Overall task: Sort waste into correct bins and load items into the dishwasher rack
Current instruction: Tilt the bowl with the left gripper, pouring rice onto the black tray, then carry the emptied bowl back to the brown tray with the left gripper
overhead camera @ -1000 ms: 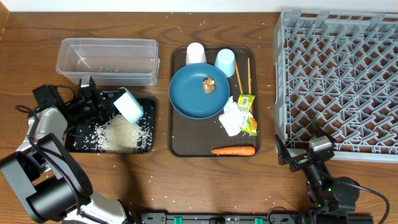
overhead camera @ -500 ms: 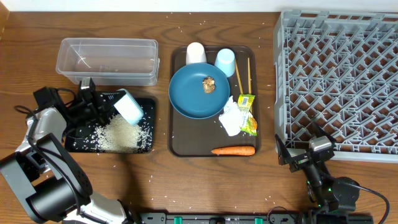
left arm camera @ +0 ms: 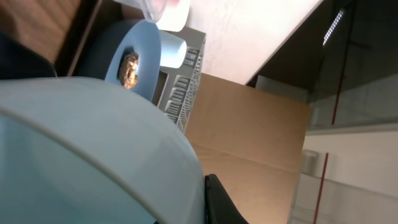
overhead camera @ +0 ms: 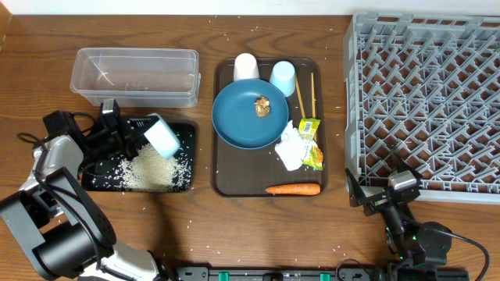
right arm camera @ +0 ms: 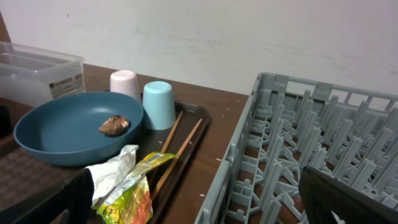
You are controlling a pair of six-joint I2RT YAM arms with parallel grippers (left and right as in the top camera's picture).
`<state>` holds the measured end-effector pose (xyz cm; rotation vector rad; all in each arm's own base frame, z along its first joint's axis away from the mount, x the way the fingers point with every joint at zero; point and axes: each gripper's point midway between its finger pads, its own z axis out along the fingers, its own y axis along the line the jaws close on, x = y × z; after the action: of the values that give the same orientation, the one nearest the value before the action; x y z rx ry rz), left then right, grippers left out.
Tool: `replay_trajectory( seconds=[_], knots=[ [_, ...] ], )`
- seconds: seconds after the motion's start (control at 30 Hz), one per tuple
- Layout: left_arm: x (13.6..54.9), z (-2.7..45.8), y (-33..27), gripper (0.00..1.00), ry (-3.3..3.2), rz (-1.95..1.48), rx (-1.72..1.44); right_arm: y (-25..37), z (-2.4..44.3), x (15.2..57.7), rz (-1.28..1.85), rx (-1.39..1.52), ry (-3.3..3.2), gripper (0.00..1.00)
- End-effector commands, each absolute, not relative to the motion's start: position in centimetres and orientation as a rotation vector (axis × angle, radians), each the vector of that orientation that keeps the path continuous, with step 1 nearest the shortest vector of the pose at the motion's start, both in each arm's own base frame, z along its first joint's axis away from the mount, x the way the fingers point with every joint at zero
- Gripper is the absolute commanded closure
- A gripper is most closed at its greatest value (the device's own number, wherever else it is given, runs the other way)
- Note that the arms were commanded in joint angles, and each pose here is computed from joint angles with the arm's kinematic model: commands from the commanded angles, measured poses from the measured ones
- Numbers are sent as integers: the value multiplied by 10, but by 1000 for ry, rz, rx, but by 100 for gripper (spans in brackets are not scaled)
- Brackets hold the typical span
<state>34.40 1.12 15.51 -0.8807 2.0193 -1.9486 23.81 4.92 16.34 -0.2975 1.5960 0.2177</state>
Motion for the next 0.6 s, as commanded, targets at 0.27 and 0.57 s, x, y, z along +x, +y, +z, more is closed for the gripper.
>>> replay_trajectory(
  seconds=[0.27,0.57],
  knots=[
    [338,156,9,94,2027,-1878,-723,43,162,239,188,-286,1601,1],
    [332,168,6,94,1967,-2010,-849,43,162,239,188,-286,1601,1]
  ],
)
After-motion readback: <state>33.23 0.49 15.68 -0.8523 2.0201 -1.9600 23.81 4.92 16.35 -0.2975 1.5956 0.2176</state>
